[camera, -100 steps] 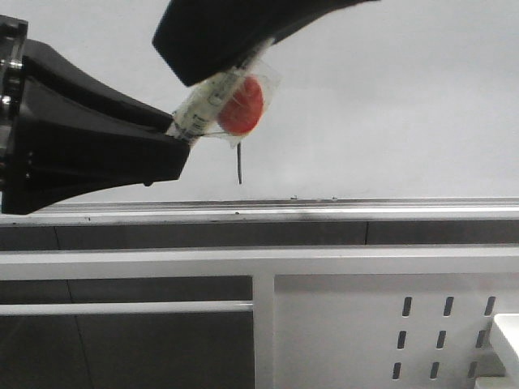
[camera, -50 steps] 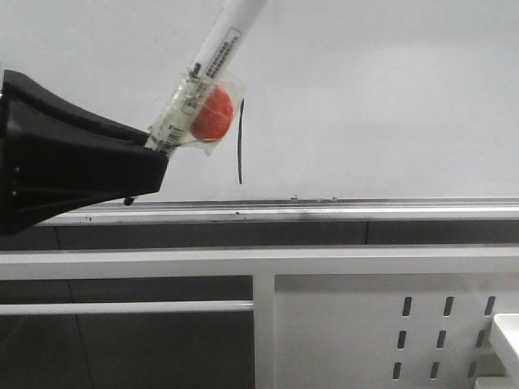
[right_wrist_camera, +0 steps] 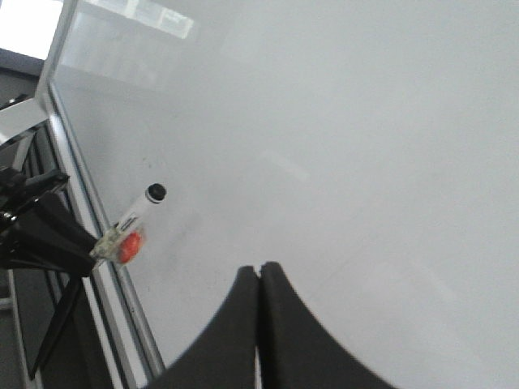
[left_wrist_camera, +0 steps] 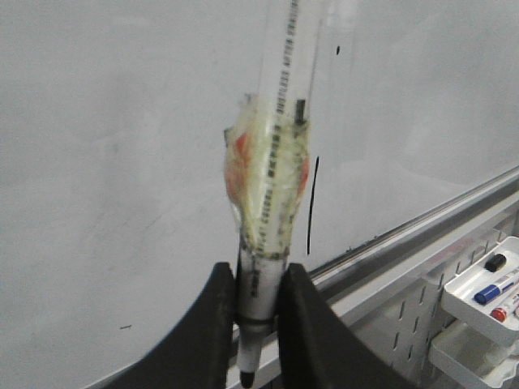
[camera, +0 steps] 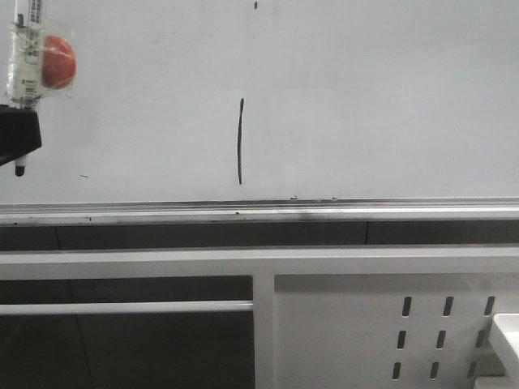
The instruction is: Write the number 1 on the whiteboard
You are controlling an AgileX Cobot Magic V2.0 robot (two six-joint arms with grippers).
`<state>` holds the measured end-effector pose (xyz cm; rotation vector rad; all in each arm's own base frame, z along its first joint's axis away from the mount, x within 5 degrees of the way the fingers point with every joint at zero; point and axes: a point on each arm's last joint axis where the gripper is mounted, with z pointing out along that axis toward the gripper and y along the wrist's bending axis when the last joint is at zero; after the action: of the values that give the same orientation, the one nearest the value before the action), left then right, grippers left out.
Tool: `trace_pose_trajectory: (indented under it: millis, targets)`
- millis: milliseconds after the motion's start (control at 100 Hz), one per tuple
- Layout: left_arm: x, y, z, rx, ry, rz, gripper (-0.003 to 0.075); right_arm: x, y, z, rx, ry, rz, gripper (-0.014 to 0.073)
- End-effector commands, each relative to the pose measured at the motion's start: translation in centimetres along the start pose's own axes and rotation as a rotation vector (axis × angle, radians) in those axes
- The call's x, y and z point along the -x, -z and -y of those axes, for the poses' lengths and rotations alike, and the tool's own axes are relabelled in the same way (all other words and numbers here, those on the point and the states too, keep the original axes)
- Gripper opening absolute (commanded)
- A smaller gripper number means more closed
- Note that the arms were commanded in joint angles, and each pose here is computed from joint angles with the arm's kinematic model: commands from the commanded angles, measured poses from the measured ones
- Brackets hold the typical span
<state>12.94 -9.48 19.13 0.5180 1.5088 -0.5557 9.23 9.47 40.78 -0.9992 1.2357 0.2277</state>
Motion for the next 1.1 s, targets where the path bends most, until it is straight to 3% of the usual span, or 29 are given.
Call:
trace_pose_trajectory:
  millis: [0, 100, 330, 590, 1090]
  targets:
    - [1.4, 0.1, -0.4, 0.046, 0.023, 0.134, -0.002, 0.4, 0.3, 0.8, -0.123, -0.009, 0.095, -0.0067]
    - [1.3, 0.2, -1.1, 0.119, 0.06, 0.137, -0.002, -0.9, 0.0, 0.3, -0.134, -0.047, 0.081, -0.0067]
    - [0.8, -0.5, -1.4, 0.148, 0.067, 0.173, -0.002, -3.8, -0.4, 0.0, -0.183, -0.216, 0.01, -0.0067]
    - [-0.9, -2.0, -1.7, 0.156, 0.069, 0.089, -0.002, -4.5, -0.3, 0.5, -0.233, -0.216, -0.026, -0.0068]
    - [0.3, -3.9, -2.1, 0.175, 0.075, 0.155, -0.002, -4.6, -0.4, 0.5, -0.234, -0.209, -0.03, -0.0068]
